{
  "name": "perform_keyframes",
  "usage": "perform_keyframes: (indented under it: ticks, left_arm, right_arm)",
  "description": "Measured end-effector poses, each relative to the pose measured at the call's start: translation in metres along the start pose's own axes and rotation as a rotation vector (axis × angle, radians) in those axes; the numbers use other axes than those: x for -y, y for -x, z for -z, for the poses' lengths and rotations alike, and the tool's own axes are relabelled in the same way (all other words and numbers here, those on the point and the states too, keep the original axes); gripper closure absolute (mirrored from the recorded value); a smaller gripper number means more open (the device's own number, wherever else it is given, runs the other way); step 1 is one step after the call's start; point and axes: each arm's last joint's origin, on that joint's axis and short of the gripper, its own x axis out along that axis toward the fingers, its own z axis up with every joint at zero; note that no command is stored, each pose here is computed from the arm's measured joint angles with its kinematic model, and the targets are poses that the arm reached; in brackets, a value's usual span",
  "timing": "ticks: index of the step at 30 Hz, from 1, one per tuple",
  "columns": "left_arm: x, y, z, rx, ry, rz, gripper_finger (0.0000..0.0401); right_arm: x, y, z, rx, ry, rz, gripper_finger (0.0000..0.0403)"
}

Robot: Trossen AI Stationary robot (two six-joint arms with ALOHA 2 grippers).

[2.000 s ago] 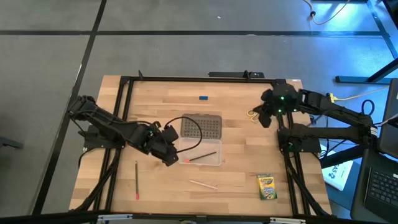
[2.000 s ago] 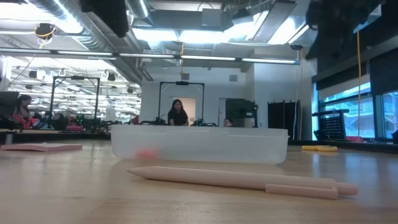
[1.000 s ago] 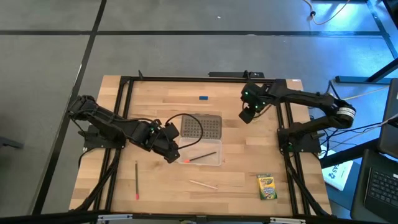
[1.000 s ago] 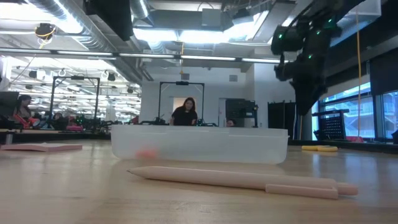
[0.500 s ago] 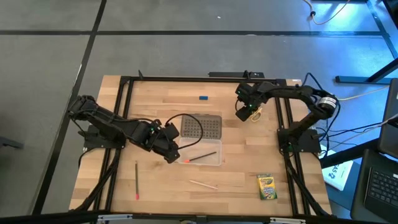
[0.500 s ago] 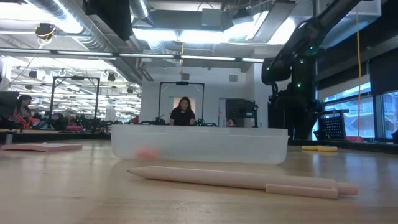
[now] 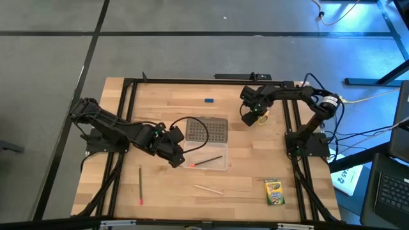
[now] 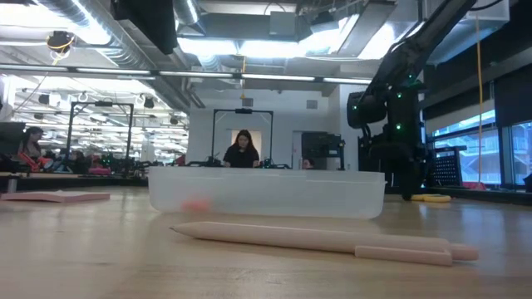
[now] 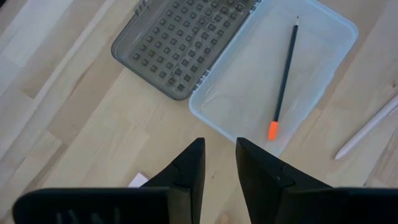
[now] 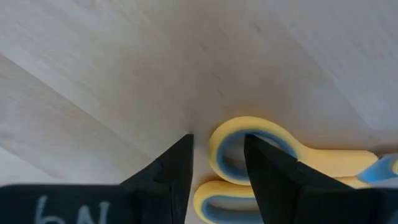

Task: Pack school essentials
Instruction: Put the yellow scissors into the black supply box

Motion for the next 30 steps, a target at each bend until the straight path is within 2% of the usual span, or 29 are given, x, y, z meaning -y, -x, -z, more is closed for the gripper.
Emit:
perform_keyframes:
  ticks: [7,12,18,30]
  left_arm:
    - [0.000,0.000,0.000,0.000,0.000,0.000,0.0318]
    - [0.000,0.000,0.000,0.000,0.000,0.000,0.0318]
    - [0.000,0.000,0.000,0.000,-0.001,0.000,0.0318]
    - [0.000,0.000,0.000,0.000,-0.002,0.000,0.0318]
  right_arm:
    - [0.000,-0.005,-0.001,-0.019,0.005,0.003,0.0269]
    - [-0.001,-0.005,-0.001,-0.022,0.011,-0.002,0.0317]
    - [-0.001,-0.005,-0.001,-0.020,0.089,0.000,0.0380]
    - [-0.015,-0.001,0.005,0.005,0.266,0.073,0.0383]
